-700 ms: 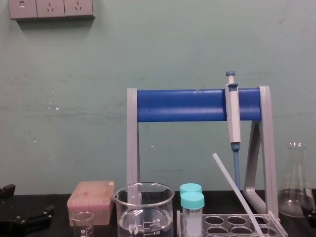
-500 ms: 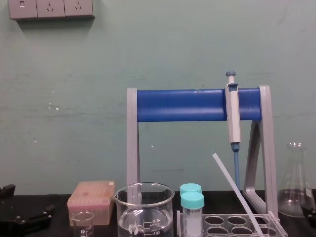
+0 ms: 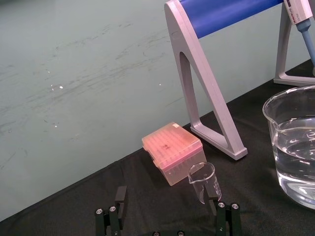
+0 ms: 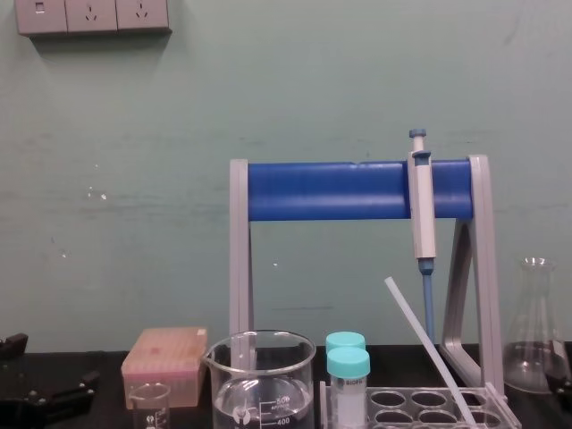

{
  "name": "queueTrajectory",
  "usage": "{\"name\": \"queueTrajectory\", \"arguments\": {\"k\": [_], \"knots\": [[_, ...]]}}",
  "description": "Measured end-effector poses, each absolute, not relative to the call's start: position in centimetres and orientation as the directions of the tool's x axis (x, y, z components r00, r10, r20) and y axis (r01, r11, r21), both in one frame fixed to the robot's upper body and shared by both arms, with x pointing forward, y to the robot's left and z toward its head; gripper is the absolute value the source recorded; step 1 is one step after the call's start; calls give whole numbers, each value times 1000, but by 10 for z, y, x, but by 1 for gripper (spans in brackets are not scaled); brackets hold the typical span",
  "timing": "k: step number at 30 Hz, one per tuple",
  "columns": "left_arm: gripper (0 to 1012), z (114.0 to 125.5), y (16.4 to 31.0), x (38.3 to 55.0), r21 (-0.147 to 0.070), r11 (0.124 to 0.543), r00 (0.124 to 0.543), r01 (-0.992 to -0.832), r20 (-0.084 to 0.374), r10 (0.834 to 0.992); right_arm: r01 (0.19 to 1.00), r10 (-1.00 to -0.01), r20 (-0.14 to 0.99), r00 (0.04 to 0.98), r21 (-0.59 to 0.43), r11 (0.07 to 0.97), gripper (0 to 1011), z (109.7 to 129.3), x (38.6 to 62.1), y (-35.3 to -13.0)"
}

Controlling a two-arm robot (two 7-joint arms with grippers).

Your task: Pick up the stirring rod with one hand, then place it down.

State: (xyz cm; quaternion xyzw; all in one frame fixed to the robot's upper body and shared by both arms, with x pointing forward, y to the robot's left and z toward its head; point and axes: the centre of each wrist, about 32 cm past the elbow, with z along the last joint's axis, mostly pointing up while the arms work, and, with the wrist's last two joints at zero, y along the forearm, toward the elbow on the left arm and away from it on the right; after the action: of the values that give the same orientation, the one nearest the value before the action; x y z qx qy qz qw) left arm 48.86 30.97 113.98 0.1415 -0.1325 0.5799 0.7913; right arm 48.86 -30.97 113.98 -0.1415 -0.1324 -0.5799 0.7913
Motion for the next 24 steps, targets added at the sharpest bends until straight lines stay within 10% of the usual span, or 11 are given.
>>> {"name": "queueTrajectory", "arguments": {"k": [24], "knots": [[1000, 1140, 310, 489, 70, 287, 292, -955, 374, 880, 955, -880, 374, 292, -70, 287, 1000, 1140, 489, -310]]}}
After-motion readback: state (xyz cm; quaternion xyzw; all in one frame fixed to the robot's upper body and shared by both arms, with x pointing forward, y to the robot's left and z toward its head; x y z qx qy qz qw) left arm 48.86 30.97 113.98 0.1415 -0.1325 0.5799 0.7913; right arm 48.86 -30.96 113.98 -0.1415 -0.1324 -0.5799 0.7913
